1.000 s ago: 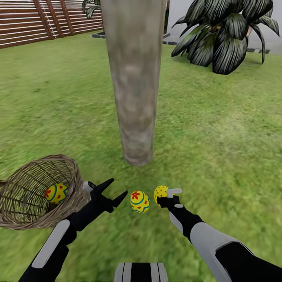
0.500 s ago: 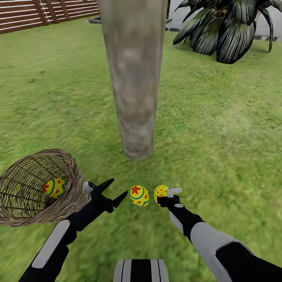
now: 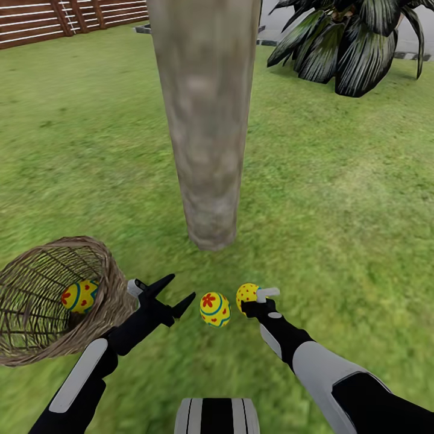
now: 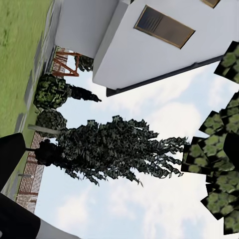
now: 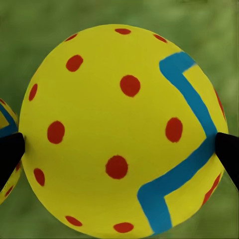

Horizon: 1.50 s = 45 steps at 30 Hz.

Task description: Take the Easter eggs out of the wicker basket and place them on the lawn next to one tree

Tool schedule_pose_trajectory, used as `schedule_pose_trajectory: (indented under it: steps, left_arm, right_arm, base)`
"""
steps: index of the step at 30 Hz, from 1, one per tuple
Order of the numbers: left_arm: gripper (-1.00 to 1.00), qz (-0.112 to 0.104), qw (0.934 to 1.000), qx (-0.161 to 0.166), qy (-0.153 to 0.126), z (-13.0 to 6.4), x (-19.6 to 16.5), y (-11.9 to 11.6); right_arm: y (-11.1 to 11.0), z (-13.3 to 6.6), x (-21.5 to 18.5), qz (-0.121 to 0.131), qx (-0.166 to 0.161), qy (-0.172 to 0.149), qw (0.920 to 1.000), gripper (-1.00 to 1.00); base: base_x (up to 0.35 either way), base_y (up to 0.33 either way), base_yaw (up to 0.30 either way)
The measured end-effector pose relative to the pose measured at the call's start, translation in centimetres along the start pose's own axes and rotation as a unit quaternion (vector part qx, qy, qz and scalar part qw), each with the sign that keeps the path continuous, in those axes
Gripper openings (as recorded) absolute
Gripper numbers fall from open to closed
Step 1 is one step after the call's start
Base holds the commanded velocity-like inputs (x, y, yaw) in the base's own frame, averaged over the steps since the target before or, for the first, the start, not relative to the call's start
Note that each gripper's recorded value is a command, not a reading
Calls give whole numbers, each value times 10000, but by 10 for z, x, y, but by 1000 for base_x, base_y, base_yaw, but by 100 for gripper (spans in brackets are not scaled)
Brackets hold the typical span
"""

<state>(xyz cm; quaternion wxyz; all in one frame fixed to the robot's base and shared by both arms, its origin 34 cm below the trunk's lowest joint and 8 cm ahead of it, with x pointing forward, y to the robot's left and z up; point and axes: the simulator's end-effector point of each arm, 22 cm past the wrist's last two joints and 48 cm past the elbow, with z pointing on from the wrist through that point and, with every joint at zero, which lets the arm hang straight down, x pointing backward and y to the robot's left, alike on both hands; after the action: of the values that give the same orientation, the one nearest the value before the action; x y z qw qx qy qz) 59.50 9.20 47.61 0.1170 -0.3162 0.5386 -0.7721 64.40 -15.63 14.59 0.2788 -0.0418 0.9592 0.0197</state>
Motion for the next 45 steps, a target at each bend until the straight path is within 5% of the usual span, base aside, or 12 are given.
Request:
schedule_pose_trajectory:
  steps: [15, 20, 45]
  left_arm:
    - [100, -2, 10000, 9, 4, 0, 0, 0]
    - [100, -40, 10000, -14, -6, 0, -1, 5]
    - [100, -209, 9997, -110, -30, -4, -3, 24]
  right_arm:
    - [5, 0, -18, 34, -30, -153, 9999, -100]
    - [-2, 3, 1, 9, 130, 167, 9998, -100]
    - [0, 14, 14, -24, 109, 231, 9997, -100]
  base:
    - [3, 0, 0]
    - [0, 0, 0]
    - [0, 0, 0]
